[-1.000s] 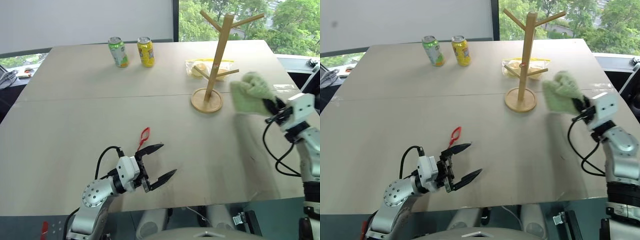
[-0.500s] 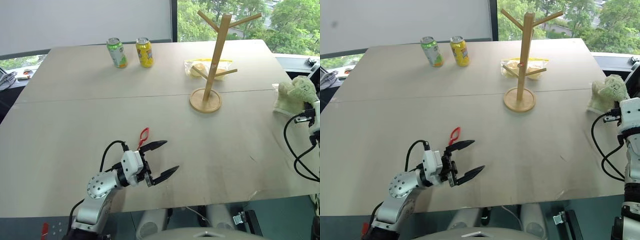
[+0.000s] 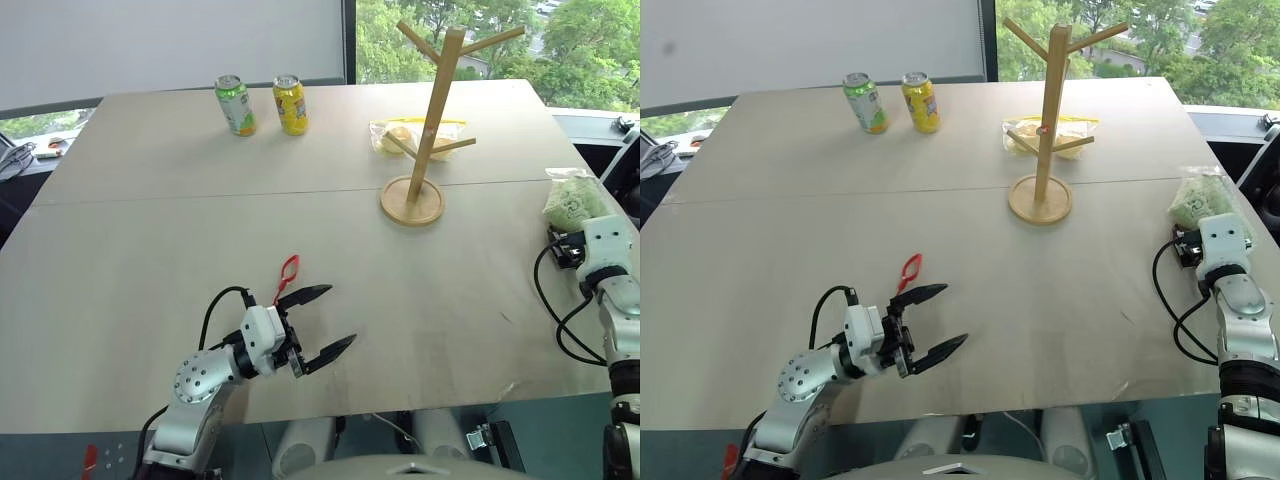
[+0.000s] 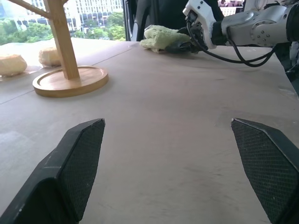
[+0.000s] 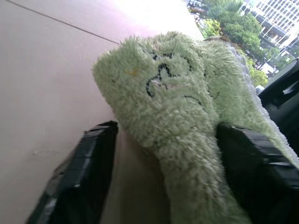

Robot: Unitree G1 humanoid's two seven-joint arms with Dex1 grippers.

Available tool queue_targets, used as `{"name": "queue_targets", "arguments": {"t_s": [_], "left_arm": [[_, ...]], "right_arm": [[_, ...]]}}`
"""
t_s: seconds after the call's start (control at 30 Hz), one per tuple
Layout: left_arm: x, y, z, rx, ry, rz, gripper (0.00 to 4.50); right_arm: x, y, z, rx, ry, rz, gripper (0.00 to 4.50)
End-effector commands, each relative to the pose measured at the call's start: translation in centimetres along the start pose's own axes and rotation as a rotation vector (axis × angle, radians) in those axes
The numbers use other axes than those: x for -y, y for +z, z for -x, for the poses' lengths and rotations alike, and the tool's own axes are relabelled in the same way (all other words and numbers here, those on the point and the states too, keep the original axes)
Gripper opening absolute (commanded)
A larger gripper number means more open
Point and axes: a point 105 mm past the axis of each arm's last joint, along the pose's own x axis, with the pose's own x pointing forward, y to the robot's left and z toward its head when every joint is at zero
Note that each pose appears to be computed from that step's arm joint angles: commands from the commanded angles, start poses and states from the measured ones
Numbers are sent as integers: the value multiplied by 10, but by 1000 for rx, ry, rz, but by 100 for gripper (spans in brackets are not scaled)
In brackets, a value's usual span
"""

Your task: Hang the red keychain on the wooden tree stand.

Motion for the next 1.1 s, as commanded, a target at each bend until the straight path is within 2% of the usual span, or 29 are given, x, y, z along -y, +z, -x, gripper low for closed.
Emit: {"name": "queue_targets", "arguments": {"t_s": [0.03, 0.23, 0.4, 0.57, 0.63, 0.9, 1.1], "left_arm": [[1, 12, -2, 34, 9, -42, 450], [0, 17, -5, 37, 38, -25, 450], [-10, 26, -13, 32, 146, 54, 450], [-37, 29, -11, -44, 417, 267, 450], [-45, 30, -6, -89, 522, 302, 450], [-50, 17, 21, -292, 780, 370, 450], [-47, 7, 36, -385, 855, 395, 450]], "right_arm": [[11, 43, 3, 205, -13, -56, 445], [1, 76, 19, 372, 100, -166, 445], [-49, 90, 47, 392, 482, -241, 445], [-107, 85, 94, 322, 920, -159, 445], [-122, 79, 109, 298, 1038, -113, 445], [-152, 69, 134, 335, 1240, -66, 445], [-155, 64, 134, 360, 1281, -53, 445]]}}
